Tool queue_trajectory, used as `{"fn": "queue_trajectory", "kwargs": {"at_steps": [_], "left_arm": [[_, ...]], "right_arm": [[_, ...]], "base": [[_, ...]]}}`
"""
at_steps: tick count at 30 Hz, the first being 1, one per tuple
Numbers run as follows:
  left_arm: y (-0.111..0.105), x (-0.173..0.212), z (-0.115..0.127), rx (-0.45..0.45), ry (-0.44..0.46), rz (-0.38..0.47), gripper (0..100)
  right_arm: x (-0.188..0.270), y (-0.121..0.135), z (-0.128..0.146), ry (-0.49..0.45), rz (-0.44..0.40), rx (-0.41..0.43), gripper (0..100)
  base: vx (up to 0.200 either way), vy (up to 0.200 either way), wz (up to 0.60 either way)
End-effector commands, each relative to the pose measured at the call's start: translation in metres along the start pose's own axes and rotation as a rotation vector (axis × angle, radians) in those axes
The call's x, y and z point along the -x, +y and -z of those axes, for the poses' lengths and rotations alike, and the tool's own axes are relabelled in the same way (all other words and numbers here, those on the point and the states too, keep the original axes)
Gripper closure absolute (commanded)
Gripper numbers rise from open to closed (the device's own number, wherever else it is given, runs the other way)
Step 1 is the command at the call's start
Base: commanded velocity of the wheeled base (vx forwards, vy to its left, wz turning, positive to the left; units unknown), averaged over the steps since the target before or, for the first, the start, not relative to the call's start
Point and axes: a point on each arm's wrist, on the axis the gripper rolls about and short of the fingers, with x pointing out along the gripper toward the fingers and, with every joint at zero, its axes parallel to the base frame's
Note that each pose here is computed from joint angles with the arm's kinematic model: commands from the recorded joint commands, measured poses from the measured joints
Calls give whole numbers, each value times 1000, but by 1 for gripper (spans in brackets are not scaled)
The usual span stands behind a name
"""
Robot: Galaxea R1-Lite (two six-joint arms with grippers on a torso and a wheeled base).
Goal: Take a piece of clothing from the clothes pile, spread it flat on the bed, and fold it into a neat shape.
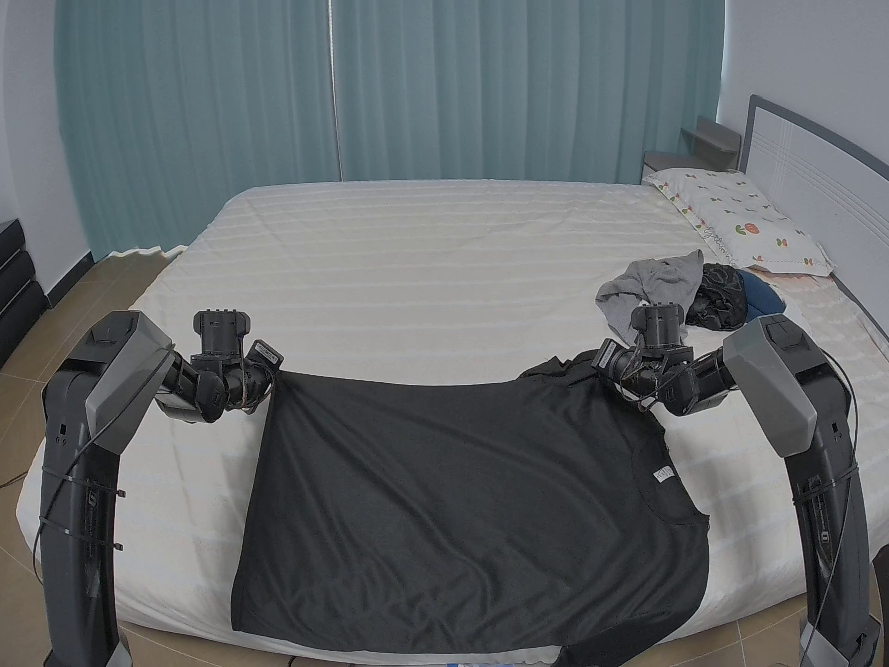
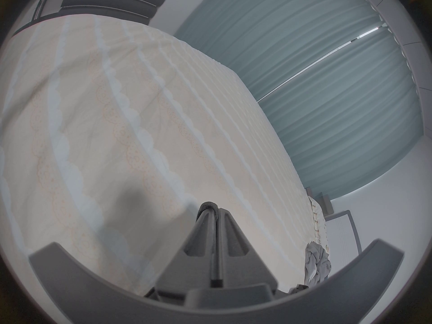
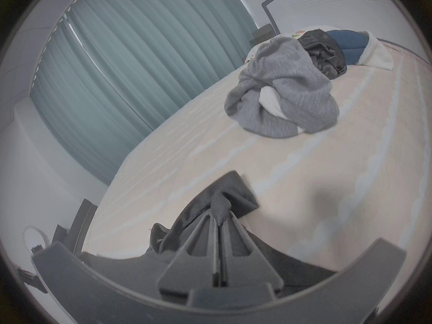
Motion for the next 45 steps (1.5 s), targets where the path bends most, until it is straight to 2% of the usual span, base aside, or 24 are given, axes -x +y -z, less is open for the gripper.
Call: {"fn": "queue_trajectory", "kwargs": {"at_steps": [1, 6, 11, 13, 14, 22, 30, 31, 33, 34, 42, 45], "left_arm": [[-1, -1, 1, -2, -1, 5, 100], [-5, -1, -3, -1, -32, 43, 100], [-9, -7, -5, -5, -139, 119, 100], [-10, -8, -5, -6, -158, 129, 100], [-9, -11, -3, -6, -164, 127, 100], [-3, -15, 2, -10, -140, 104, 100], [-3, -27, 2, -13, -150, 127, 100], [-3, -27, 2, -13, -150, 128, 100], [-5, -28, 4, -15, -146, 131, 100], [-5, -28, 4, -15, -145, 132, 0], [-4, -31, 5, -18, -147, 136, 0], [-4, -31, 3, -16, -151, 137, 0]], "right_arm": [[-2, 0, -20, -92, -7, -19, 100], [-2, 6, -37, -209, -70, -26, 100], [-9, 7, -49, -306, -124, -30, 100], [-12, 8, -50, -325, -130, -32, 100], [-15, 8, -53, -364, -124, -38, 100], [-33, -7, -24, -319, -73, -15, 100], [-43, -21, -7, -292, -52, 2, 100], [-43, -21, -6, -290, -51, 2, 0], [-45, -23, -4, -283, -48, 3, 0], [-45, -23, -4, -284, -50, 3, 0], [-39, -29, -21, -305, -44, -17, 0], [-32, -33, -23, -273, -37, -18, 0]], "base": [[0, 0, 0], [0, 0, 0], [0, 0, 0], [0, 0, 0], [0, 0, 0], [0, 0, 0], [0, 0, 0], [0, 0, 0], [0, 0, 0], [0, 0, 0], [0, 0, 0], [0, 0, 0]]}}
